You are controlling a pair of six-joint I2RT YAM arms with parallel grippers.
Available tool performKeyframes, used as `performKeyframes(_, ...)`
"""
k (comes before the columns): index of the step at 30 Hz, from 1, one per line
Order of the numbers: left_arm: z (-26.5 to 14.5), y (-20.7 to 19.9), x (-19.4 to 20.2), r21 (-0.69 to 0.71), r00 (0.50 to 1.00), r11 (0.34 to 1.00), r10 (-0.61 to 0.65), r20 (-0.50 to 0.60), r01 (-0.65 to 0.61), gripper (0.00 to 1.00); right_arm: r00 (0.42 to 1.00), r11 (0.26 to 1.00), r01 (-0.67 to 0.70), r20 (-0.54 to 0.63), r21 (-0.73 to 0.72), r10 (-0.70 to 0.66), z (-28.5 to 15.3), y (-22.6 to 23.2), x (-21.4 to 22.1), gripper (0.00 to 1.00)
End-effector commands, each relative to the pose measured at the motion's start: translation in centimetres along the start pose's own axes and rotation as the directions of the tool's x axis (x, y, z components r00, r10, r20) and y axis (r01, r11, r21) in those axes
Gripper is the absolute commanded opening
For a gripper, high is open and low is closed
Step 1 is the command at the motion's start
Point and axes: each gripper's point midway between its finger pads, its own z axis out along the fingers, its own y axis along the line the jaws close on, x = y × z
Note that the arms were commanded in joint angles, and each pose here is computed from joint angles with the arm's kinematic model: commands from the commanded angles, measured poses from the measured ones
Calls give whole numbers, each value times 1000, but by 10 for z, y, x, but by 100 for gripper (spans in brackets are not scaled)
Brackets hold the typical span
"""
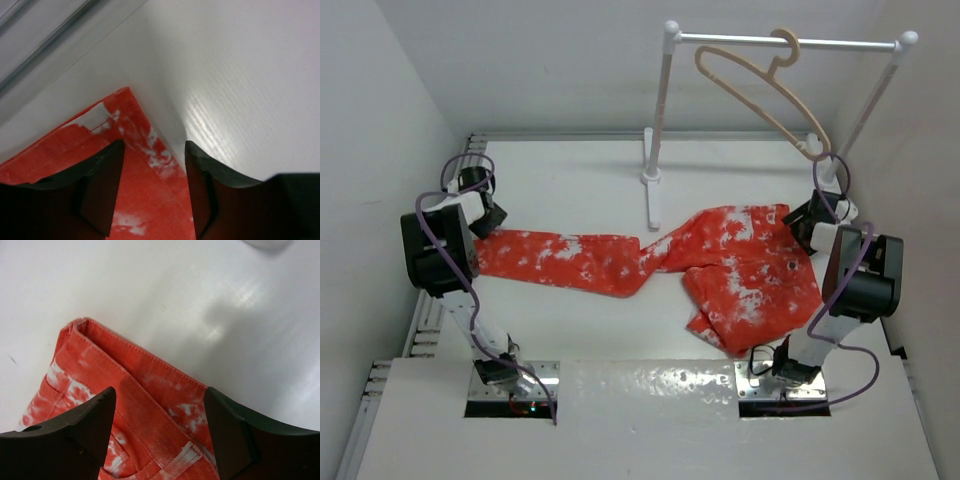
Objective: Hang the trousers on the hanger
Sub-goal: Flatten out the trousers at the center of the board.
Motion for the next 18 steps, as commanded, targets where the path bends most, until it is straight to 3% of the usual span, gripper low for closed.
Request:
performKeyframes(1, 7, -13, -12, 28, 999, 999, -41, 36, 40, 44, 1000, 1000, 12, -12, 9, -12, 18, 3, -3, 71)
performKeyframes(4, 17, -18, -1, 64, 998, 996, -59, -8, 60, 32, 999, 1000, 24, -47, -18, -24, 28, 8, 6, 72)
performKeyframes(5, 18, -21, -3, 74, 998, 995, -62, -5, 62, 22, 997, 999, 33, -74, -35, -36, 31, 11, 11, 72)
performKeyframes(7, 22, -24, -3, 76, 998, 995, -61, -8, 61, 12, 986, 996, 45, -156, -74, -56, 36, 19, 25, 72)
performKeyframes(8, 23, -27, -6, 78, 998, 995, -61, -10, 61, 0, 982, 996, 55, -177, -65, -66, 38, 16, 29, 72)
performKeyframes(11, 29, -28, -8, 66, 998, 996, -58, -14, 59, 0, 990, 998, 48, -131, -26, -51, 32, 3, 29, 69)
performKeyframes(14, 30, -40, -21, 96, 996, 992, -86, 15, 84, 0, 993, 998, 25, -111, -55, -31, 21, 6, 25, 49)
performKeyframes(15, 27, -51, -31, 134, 994, 985, -111, 23, 107, 0, 992, 999, 3, -128, -39, -7, 18, 5, 27, 28)
performKeyframes(18, 25, -76, -62, 191, 988, 974, -140, 62, 126, 0, 994, 999, -17, -112, -46, 12, 4, 4, 25, 6)
